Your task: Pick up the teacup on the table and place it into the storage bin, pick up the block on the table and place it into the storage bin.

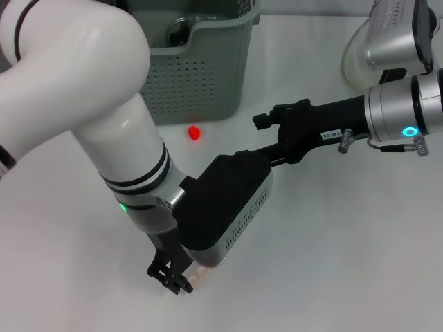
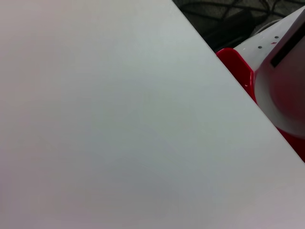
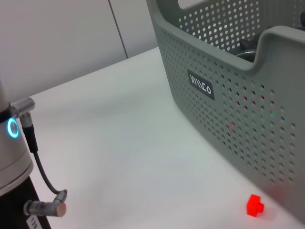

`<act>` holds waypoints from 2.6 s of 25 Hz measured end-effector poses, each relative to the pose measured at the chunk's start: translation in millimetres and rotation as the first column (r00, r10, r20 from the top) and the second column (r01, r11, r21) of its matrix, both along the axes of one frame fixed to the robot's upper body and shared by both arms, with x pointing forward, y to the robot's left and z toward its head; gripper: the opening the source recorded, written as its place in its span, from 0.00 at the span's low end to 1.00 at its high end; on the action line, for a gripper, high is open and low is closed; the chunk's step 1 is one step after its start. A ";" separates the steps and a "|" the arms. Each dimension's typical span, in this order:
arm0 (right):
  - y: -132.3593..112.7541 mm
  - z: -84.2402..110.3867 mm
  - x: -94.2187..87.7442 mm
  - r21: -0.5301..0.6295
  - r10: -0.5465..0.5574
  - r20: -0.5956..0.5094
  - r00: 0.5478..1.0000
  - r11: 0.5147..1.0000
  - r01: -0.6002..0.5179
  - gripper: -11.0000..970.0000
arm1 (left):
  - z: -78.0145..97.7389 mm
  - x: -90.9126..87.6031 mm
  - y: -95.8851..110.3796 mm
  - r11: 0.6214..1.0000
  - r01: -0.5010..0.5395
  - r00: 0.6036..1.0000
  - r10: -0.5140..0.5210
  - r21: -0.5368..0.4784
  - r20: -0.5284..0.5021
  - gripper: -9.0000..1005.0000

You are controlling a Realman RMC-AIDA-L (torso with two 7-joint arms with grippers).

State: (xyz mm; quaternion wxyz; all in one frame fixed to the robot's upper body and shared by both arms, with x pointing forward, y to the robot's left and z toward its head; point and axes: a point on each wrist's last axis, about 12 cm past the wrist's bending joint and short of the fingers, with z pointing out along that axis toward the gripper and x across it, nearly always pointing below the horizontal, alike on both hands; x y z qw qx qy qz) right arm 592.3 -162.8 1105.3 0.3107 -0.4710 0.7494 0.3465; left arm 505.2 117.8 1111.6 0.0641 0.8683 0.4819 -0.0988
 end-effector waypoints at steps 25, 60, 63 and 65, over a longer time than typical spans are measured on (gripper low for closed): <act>-0.5 -0.5 -0.1 -0.001 -0.003 0.000 1.000 1.000 0.003 0.97 | 3.4 -0.9 0.4 1.000 -0.002 1.000 0.002 -0.007 0.002 0.42; -5.7 -4.7 -8.6 -0.003 0.054 -0.010 0.998 0.999 -0.054 0.97 | 113.2 160.9 206.5 -0.199 -0.850 0.019 0.914 -0.488 -0.406 0.56; -5.9 -4.8 -8.9 -0.003 0.056 -0.011 0.998 0.998 -0.056 0.97 | 113.3 159.0 207.4 -0.203 -0.849 0.018 0.912 -0.488 -0.410 0.63; -6.5 -4.9 -9.0 -0.002 0.054 -0.012 0.998 0.999 -0.055 0.97 | 114.1 156.3 207.5 -0.200 -0.852 0.024 0.908 -0.484 -0.417 0.72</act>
